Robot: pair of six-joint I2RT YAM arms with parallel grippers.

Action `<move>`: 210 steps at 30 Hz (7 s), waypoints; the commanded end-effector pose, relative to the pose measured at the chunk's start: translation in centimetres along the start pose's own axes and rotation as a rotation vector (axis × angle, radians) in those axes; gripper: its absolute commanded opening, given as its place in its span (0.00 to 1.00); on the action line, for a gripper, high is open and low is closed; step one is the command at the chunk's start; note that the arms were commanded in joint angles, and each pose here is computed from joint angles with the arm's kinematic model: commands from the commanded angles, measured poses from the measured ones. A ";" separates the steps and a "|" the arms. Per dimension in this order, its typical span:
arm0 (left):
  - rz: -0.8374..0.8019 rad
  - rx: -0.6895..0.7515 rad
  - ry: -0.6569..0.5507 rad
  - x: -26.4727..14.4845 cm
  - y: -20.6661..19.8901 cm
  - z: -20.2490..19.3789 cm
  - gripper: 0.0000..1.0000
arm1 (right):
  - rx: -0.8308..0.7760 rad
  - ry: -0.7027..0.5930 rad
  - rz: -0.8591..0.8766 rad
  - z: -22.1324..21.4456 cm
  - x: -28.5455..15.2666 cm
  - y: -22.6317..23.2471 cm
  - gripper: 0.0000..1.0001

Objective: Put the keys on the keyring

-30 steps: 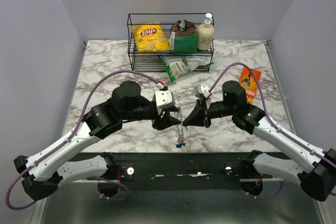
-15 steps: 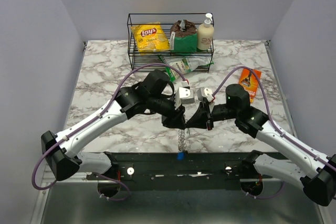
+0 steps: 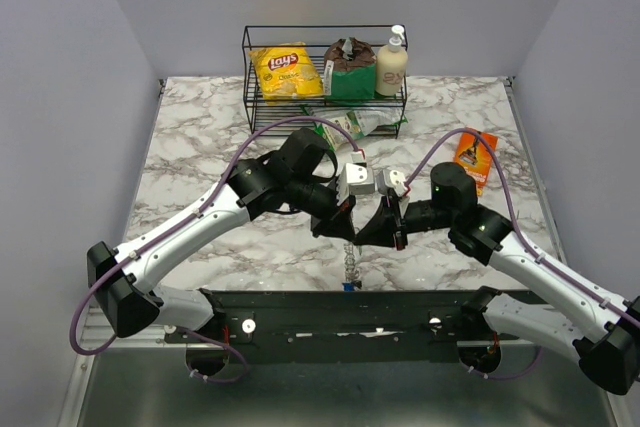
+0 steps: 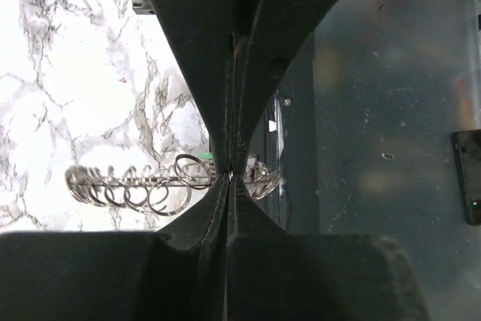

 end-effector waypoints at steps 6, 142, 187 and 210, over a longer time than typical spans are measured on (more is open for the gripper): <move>0.043 -0.009 0.037 0.0 0.5 -0.3 0.00 | -0.062 -0.039 -0.019 1.1 -0.2 0.0 0.01; 0.414 0.366 -0.873 -4.2 -1.8 -1.6 0.00 | 0.091 -0.129 -0.180 4.7 0.9 -2.4 0.01; 0.350 0.386 -0.857 -3.7 -2.2 -1.4 0.00 | -0.202 -0.226 0.020 5.9 -1.4 2.2 0.64; 0.271 0.381 -0.842 -3.1 -2.4 -1.0 0.00 | -0.159 -0.210 0.046 5.7 0.0 0.8 0.62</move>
Point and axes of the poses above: each gripper's point midway between its finger pads, its own x axis out along the fingers, its own y axis along the line the jaws close on, z = x × y, the point moved 8 cm from there along -x, back along the fingers, and after that the axes turned 4 degrees about x, right-handed, at the moved point
